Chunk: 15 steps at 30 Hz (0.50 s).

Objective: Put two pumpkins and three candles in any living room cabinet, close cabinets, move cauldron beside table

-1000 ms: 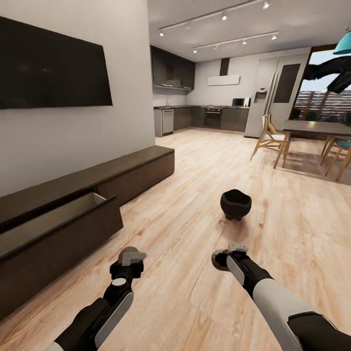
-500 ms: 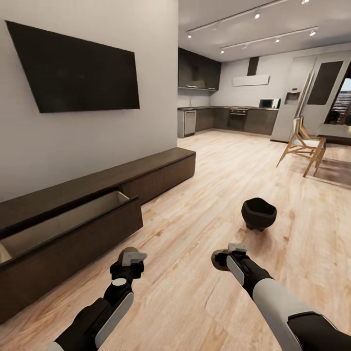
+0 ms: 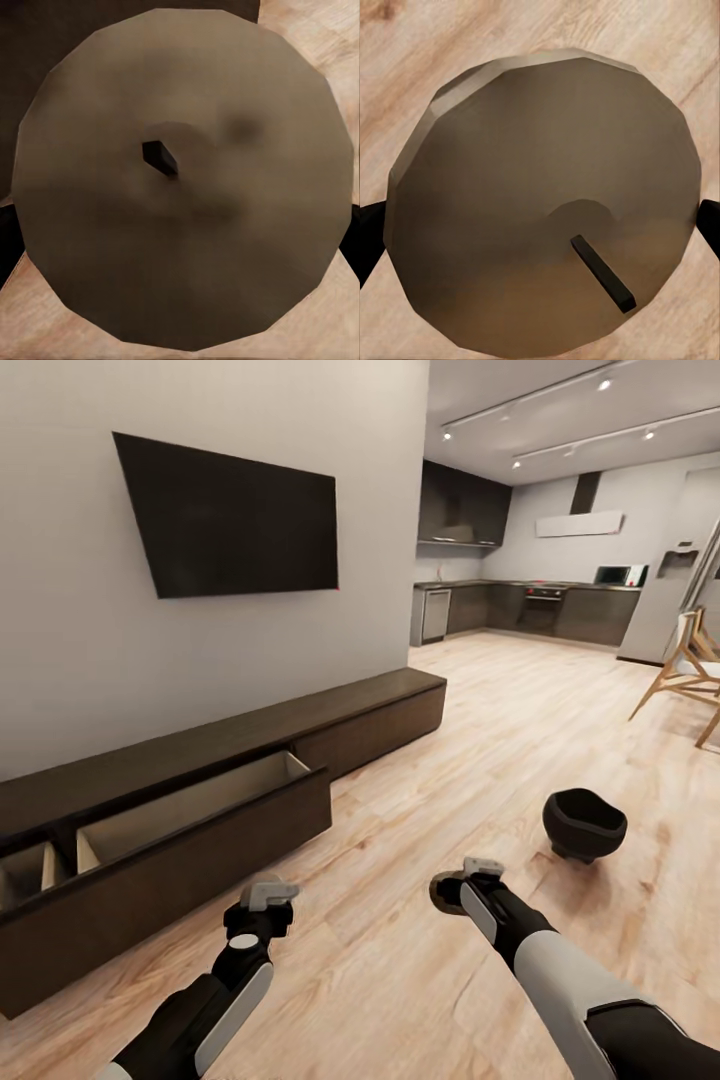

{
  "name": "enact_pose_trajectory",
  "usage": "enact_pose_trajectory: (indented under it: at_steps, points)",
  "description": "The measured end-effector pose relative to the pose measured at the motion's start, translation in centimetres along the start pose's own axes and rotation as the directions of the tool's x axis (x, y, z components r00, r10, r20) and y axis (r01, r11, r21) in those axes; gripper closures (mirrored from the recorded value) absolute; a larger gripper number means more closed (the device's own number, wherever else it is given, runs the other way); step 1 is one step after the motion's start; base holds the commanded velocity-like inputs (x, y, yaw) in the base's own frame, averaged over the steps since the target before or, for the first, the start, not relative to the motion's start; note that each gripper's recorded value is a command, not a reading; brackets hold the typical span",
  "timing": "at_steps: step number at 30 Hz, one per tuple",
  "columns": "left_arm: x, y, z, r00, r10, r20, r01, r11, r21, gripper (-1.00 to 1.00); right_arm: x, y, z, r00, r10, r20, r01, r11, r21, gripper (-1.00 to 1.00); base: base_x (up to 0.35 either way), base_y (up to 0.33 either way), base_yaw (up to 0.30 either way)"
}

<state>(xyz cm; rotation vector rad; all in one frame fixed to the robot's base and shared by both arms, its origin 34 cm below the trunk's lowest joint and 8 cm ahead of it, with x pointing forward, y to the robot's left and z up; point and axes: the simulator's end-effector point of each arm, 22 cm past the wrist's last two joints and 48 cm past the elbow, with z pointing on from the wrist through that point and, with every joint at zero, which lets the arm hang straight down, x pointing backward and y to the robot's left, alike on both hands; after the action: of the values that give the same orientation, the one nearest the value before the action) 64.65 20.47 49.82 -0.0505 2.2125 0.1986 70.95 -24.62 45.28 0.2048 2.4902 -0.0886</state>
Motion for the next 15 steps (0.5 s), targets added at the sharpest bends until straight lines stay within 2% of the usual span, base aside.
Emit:
enact_pose_trajectory:
  at_steps: [4, 6, 7, 8, 9, 10, 11, 12, 13, 15]
  points:
    - [-0.4, -0.8, -0.9, 0.997, 0.043, -0.061, -0.042, 0.999, 0.026, 1.00, -0.9, -0.1, -0.6, 1.000, 0.001, 0.003, -0.001, 1.000, 0.003, 1.00, 0.000, 0.000, 0.294]
    - [-1.7, -1.7, -1.9, 0.995, 0.067, -0.081, -0.062, 0.997, 0.055, 1.00, -1.8, 0.1, -1.2, 1.000, 0.001, 0.006, -0.001, 1.000, -0.002, 1.00, 0.000, 0.000, 0.294]
    - [-3.0, -2.0, -2.6, 0.994, 0.065, -0.085, -0.059, 0.996, 0.071, 1.00, -2.6, 0.4, -1.7, 1.000, -0.002, 0.007, 0.002, 1.000, -0.010, 1.00, 0.000, 0.000, 0.294]
    - [-3.6, -2.0, -2.9, 0.994, 0.058, -0.093, -0.051, 0.996, 0.077, 1.00, -3.2, 0.6, -2.1, 1.000, -0.005, 0.008, 0.006, 1.000, -0.014, 1.00, 0.000, 0.000, 0.294]
    - [-4.5, -1.8, -3.3, 0.993, 0.027, -0.115, -0.017, 0.996, 0.092, 1.00, -4.4, 1.1, -2.8, 1.000, -0.004, 0.014, 0.005, 1.000, -0.029, 1.00, 0.000, 0.000, 0.294]
    - [-5.2, -1.4, -3.5, 0.992, 0.018, -0.125, -0.006, 0.996, 0.093, 1.00, -5.6, 1.3, -3.5, 0.999, -0.013, 0.030, 0.014, 0.999, -0.033, 1.00, 0.000, 0.000, 0.294]
    - [-6.2, -1.1, -3.7, 0.989, -0.017, -0.149, 0.033, 0.994, 0.104, 1.00, -6.5, 2.0, -4.4, 0.999, -0.009, 0.040, 0.011, 0.998, -0.054, 1.00, 0.000, 0.000, 0.294]
    - [-6.9, -0.6, -3.8, 0.987, -0.020, -0.157, 0.036, 0.994, 0.102, 1.00, -7.1, 2.2, -5.1, 0.999, -0.017, 0.051, 0.020, 0.998, -0.059, 1.00, 0.000, 0.000, 0.291]
    - [-7.9, -0.4, -3.8, 0.985, -0.041, -0.170, 0.060, 0.992, 0.112, 1.00, -7.4, 2.7, -6.1, 0.998, -0.019, 0.055, 0.023, 0.997, -0.076, 1.00, 0.000, 0.000, 0.288]
    - [-9.2, 0.0, -4.0, 0.982, -0.039, -0.184, 0.061, 0.991, 0.116, 1.00, -7.7, 2.9, -7.9, 0.998, -0.037, 0.058, 0.042, 0.996, -0.080, 1.00, 0.000, 0.000, 0.285]
